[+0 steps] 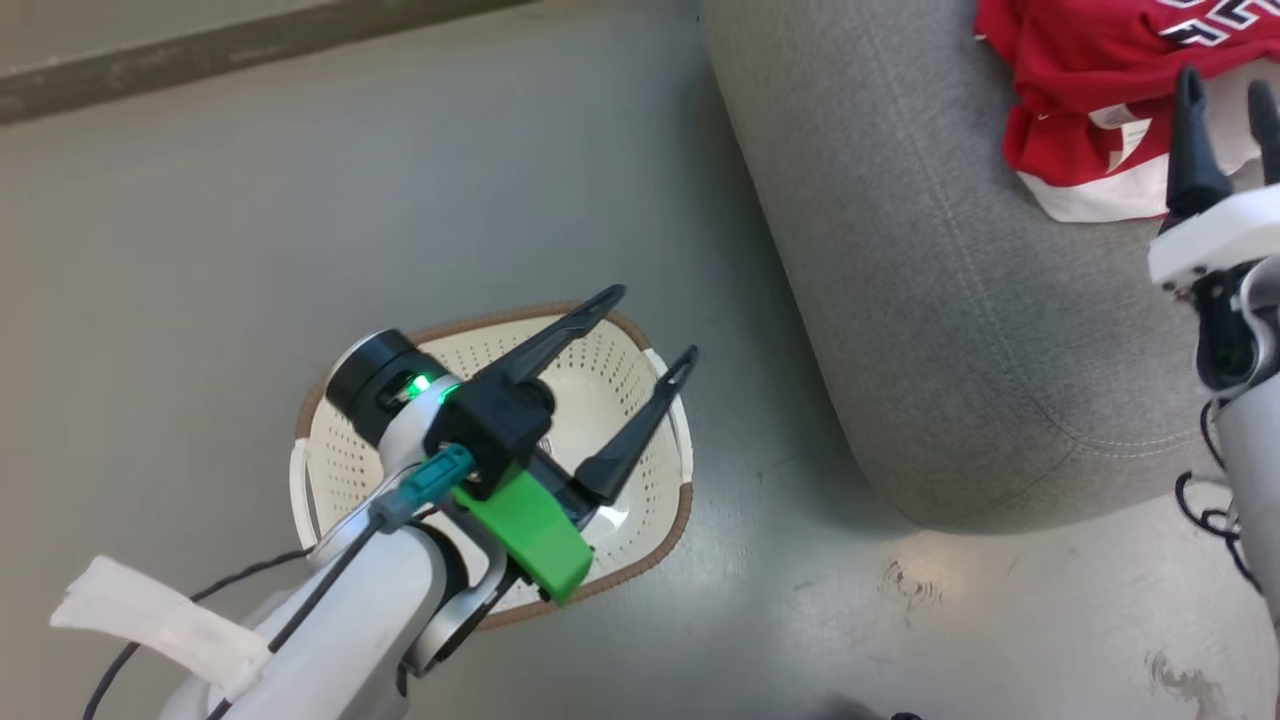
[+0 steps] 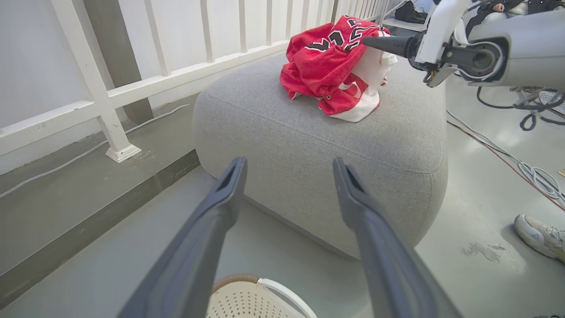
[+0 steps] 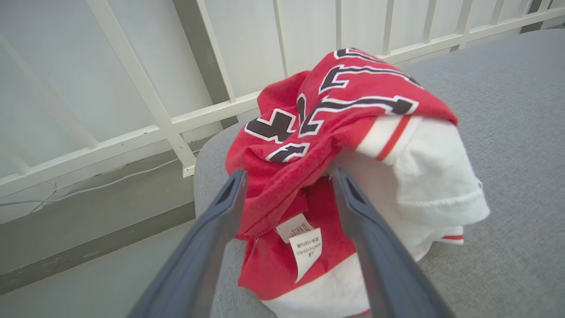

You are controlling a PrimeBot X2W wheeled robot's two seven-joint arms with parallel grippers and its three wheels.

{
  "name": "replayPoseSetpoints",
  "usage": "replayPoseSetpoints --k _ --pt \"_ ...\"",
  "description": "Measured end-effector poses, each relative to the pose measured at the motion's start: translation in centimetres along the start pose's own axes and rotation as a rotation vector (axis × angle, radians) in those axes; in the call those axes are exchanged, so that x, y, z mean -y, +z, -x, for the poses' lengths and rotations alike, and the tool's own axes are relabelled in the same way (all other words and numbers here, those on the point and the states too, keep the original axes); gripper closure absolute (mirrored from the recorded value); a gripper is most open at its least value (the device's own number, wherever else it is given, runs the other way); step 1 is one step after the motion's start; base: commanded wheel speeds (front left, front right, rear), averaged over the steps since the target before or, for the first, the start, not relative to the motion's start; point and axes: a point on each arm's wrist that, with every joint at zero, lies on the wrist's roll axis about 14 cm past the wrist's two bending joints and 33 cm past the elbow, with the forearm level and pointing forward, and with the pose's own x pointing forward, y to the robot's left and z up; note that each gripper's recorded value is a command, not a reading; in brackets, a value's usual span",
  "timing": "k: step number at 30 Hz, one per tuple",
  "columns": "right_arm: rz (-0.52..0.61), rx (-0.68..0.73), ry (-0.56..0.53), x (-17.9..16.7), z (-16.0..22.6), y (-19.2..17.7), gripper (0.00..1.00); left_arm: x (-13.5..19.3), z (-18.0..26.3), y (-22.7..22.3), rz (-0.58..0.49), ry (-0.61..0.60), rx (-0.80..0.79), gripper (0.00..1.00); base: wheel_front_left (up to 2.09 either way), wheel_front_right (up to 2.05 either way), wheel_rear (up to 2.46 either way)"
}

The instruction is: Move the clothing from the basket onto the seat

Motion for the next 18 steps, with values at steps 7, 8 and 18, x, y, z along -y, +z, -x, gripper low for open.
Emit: replayPoseSetpoints --k 7,8,18 --pt "-0.006 0.055 0.052 -1.5 2.0 1.3 0.0 -1.1 1.1 1.2 0.008 0.105 0.035 0.0 0.0 0.0 0.0" --pt "-0.009 0.069 0.068 -1.9 2.3 1.7 0.0 -1.3 1.3 1.3 0.008 0.125 0.037 0.0 0.0 0.0 0.0" --pt "0.013 0.17 0.232 -7.6 4.2 4.2 0.0 -4.4 5.1 3.3 -0.028 0.359 0.1 0.0 0.0 0.0 0.0"
